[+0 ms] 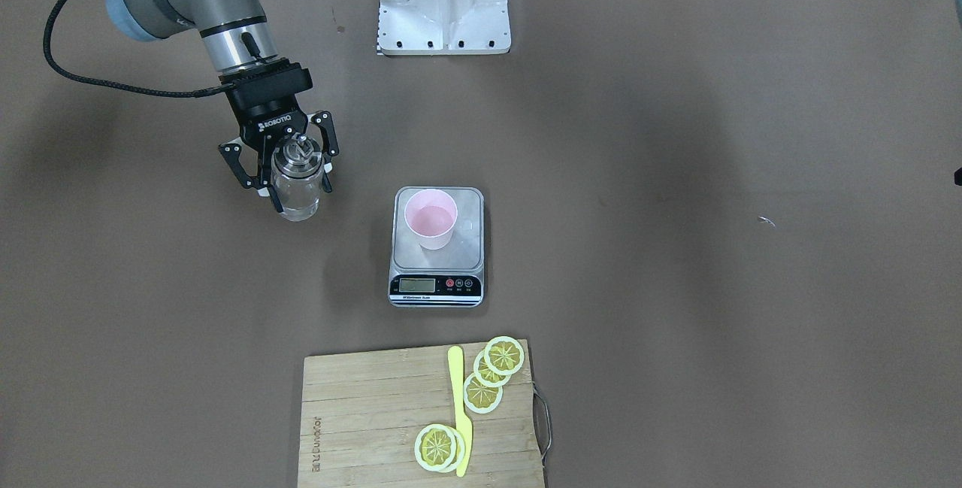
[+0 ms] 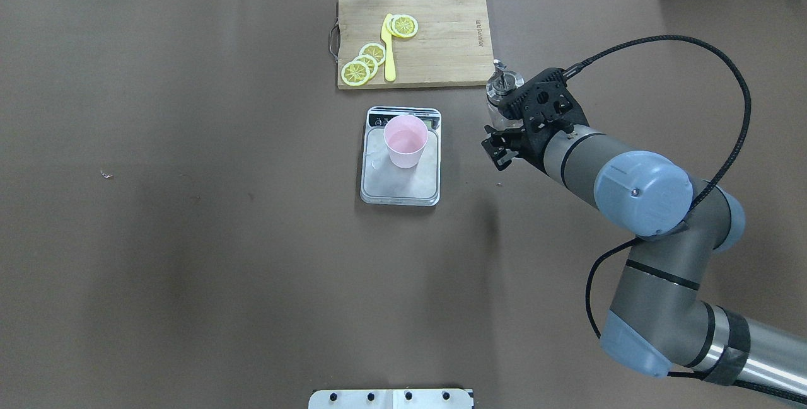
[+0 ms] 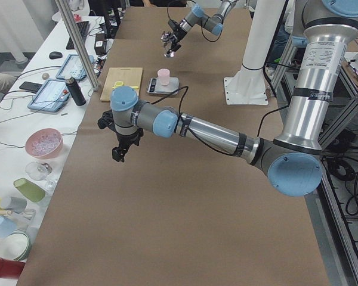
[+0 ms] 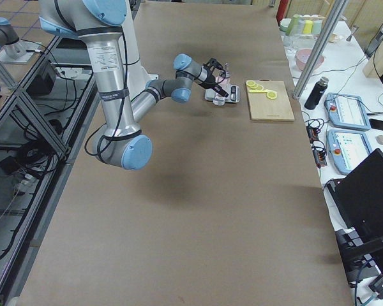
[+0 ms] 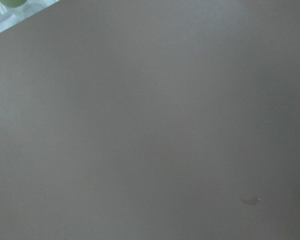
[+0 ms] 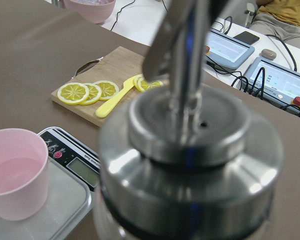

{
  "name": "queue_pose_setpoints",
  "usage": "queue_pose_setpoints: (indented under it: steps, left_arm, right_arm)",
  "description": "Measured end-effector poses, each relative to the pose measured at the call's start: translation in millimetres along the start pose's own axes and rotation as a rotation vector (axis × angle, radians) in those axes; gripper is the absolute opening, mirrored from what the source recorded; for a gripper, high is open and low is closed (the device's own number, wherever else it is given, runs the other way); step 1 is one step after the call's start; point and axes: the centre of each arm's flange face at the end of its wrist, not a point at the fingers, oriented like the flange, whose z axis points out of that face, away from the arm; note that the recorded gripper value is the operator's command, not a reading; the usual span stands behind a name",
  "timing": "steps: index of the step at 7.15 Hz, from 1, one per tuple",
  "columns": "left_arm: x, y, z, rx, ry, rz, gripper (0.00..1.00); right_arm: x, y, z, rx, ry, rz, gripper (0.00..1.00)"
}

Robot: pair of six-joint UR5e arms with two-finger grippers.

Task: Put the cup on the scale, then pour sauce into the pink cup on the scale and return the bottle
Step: 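Carry the upright sauce bottle with the right gripper away from the scale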

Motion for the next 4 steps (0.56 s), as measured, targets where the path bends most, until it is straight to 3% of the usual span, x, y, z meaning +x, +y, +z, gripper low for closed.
queue_pose_setpoints:
  steps: [4]
  left_arm:
    - [5,-5,-6,0.015,-0.005,0.013,0.97]
  right_arm:
    - [39,47,-4,0.028,-0.022,0.214,0.14]
